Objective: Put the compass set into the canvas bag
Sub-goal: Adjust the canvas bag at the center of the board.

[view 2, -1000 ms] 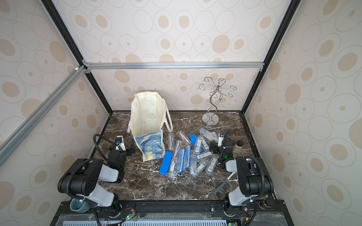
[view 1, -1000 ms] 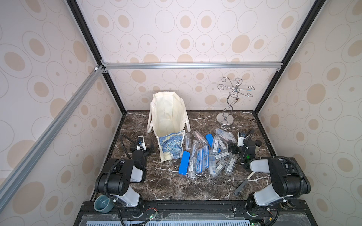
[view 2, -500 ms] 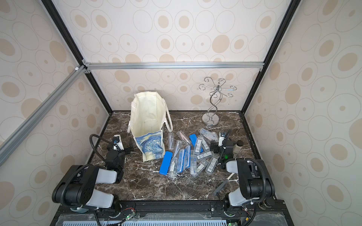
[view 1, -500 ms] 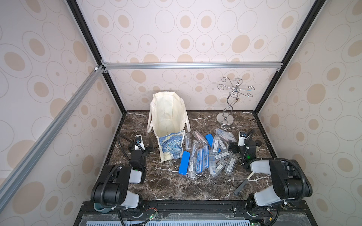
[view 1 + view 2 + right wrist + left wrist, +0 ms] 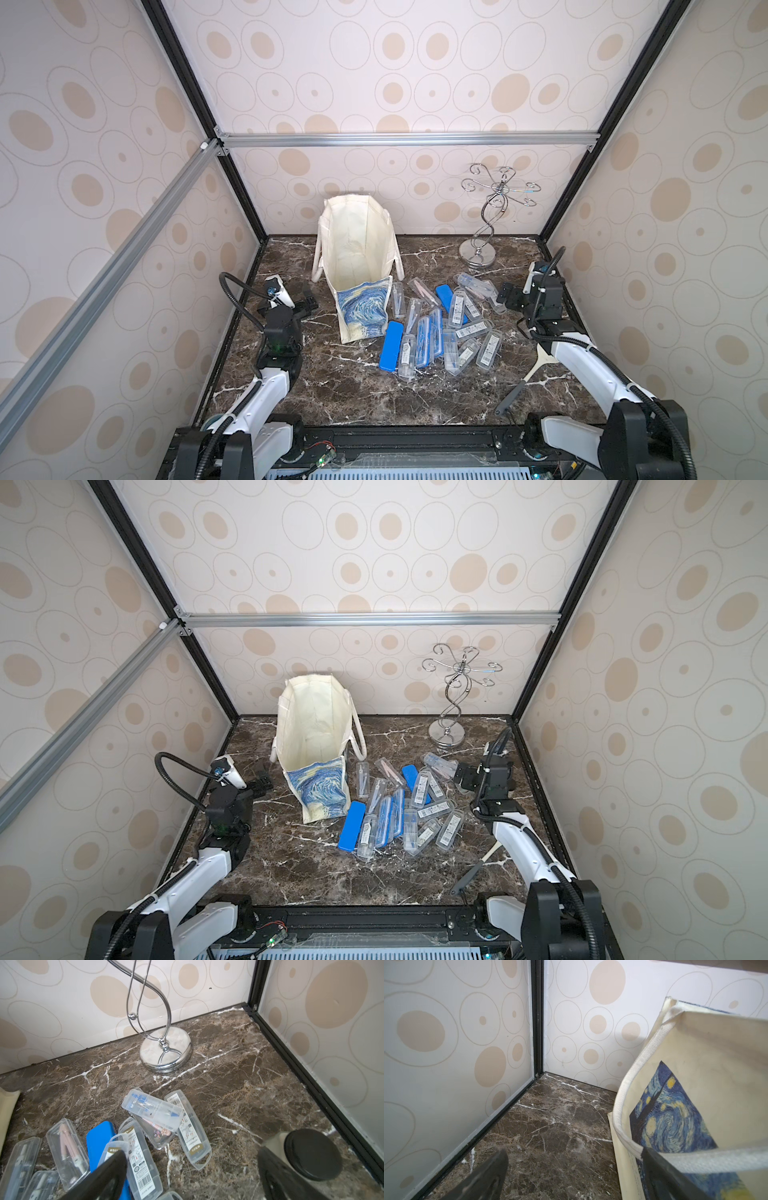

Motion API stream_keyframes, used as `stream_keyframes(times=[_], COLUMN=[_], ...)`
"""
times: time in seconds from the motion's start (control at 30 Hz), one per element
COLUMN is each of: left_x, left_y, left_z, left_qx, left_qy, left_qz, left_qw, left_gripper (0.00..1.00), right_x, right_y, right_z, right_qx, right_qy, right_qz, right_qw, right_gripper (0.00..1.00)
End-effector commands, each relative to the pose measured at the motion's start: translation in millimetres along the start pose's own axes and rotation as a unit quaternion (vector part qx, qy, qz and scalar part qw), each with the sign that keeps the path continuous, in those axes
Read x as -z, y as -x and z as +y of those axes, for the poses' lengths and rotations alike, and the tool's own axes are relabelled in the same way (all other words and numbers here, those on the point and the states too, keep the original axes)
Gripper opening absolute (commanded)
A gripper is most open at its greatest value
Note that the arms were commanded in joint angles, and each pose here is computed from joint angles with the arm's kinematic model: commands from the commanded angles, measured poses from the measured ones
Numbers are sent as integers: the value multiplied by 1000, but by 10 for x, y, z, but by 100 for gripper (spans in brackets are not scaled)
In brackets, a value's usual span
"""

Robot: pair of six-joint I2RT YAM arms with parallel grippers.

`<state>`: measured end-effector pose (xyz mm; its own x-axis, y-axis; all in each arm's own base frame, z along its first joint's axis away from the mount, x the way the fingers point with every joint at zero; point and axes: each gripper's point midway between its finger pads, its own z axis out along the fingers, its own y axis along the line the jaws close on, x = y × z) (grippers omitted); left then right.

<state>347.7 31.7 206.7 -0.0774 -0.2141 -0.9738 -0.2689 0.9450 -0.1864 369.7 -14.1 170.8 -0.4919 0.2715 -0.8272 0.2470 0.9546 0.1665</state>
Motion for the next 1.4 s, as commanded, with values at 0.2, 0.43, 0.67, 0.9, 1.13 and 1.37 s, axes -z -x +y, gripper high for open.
stream_keyframes(times=[0.2, 0.43, 0.67, 0.9, 1.13, 1.37], left_x=[502, 957, 1188, 1425, 1624, 1473], left_y=[-693, -1055, -1131, -1340, -1419, -1535], left_z=[-329, -669, -1050, -1573, -2009, -2124], left_qx=[102, 111, 68, -33, -50, -58], left_qy=[-82, -171, -250, -324, -375, -345], left_qz=[117, 166, 188, 215, 200, 195], left_qw=[985, 965, 947, 920, 904, 916], left_gripper=[100, 100, 100, 100, 100, 100], right_x=[213, 217, 154, -10, -258, -417], right_y=[-783, -999, -1125, -1201, -1247, -1319], right_z=[149, 489, 904, 1150, 1169, 1276], right_qx=[-11, 32, 67, 94, 93, 94], right_qy=[-5, 31, 58, 41, 5, 12], right_qz=[205, 246, 265, 278, 289, 305], right_qw=[979, 968, 960, 955, 953, 948], right_gripper=[94, 88, 85, 84, 84, 83])
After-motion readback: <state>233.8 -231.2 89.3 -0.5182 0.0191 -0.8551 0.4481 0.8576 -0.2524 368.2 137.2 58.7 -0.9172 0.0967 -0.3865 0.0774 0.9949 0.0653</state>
